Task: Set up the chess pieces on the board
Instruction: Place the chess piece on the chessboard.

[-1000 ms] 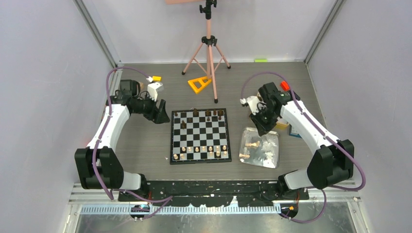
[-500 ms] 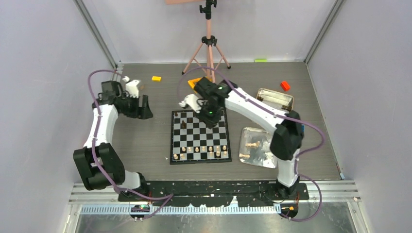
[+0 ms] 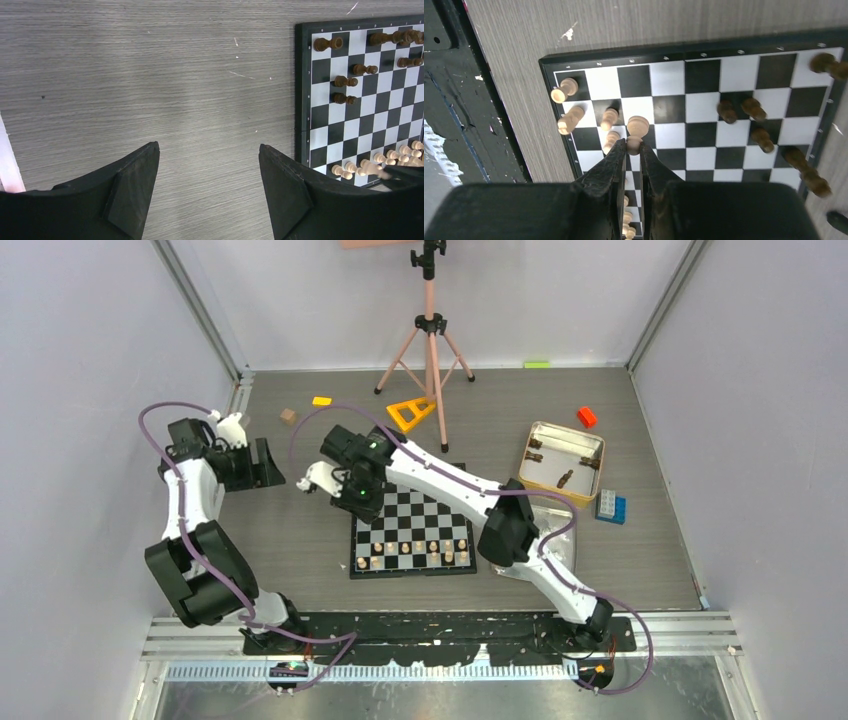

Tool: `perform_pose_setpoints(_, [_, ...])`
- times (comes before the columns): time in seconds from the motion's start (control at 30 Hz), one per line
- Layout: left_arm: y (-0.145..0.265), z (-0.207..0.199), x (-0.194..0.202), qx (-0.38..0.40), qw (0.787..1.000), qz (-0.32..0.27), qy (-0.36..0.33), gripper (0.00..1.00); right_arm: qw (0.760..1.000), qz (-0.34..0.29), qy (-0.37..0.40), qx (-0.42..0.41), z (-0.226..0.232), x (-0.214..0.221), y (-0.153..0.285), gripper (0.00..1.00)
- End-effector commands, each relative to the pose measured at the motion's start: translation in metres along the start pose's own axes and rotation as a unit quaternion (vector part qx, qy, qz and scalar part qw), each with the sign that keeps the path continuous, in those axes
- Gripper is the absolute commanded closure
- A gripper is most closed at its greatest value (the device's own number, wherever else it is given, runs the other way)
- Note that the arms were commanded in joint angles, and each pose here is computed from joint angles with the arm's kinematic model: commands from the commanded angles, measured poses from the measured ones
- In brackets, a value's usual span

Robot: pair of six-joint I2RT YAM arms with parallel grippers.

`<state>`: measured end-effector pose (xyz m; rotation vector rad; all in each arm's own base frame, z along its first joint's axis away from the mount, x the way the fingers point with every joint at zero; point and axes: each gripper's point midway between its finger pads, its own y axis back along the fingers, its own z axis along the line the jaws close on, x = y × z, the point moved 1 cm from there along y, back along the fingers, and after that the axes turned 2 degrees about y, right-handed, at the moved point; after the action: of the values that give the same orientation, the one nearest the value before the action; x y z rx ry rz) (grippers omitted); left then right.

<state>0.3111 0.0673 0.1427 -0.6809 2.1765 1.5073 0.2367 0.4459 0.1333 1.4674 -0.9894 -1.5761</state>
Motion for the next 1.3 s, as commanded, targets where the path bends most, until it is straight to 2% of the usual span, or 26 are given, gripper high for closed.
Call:
perform_pose_setpoints(0.0, [0.01, 0.001, -0.013, 0.004, 1.0, -0.024, 0.002, 0.25, 1.0, 0.002, 0.018, -0.017, 0.02, -0.009, -0.001, 0.96])
perform_pose_setpoints(0.57, [0.017, 0.002, -0.012, 0.004, 1.0, -0.029, 0.007, 0.24, 0.998, 0.038, 0.04, -0.043, 0.04, -0.002, -0.051, 0.97])
perform_pose_setpoints(1.27, [0.015, 0.0, -0.01, 0.016, 1.0, -0.024, 0.006, 0.24, 0.997, 0.044, 0.048, -0.041, 0.047, -0.003, -0.065, 0.96])
